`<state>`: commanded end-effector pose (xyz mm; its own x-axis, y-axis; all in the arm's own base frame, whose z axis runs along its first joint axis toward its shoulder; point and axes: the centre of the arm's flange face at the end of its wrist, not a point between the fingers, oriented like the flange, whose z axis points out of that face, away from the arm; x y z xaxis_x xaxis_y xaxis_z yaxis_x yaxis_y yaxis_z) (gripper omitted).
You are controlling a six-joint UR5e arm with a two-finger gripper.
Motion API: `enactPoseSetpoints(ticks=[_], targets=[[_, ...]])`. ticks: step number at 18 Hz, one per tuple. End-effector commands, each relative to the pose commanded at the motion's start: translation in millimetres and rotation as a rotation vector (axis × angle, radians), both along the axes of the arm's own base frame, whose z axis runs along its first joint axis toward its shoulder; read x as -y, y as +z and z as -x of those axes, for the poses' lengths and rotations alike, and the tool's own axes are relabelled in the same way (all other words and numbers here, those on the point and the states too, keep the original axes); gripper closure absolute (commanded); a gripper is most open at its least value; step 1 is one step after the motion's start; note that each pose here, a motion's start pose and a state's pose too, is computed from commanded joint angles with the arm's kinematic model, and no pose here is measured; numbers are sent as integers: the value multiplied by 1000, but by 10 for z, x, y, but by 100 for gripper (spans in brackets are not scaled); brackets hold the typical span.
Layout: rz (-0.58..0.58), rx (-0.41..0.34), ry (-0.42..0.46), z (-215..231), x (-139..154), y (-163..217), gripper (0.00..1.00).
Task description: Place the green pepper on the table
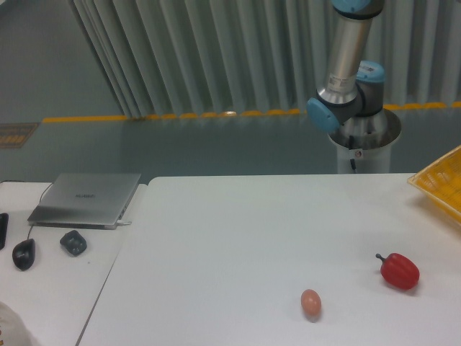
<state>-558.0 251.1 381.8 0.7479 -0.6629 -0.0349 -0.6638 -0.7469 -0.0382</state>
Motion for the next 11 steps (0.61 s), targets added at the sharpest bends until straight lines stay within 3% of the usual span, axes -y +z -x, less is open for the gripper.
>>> enactPoseSetpoints(ticks=[9,11], targets=[[36,-15,5,-51,58,20,0],[56,-21,42,-91,88,16,0]])
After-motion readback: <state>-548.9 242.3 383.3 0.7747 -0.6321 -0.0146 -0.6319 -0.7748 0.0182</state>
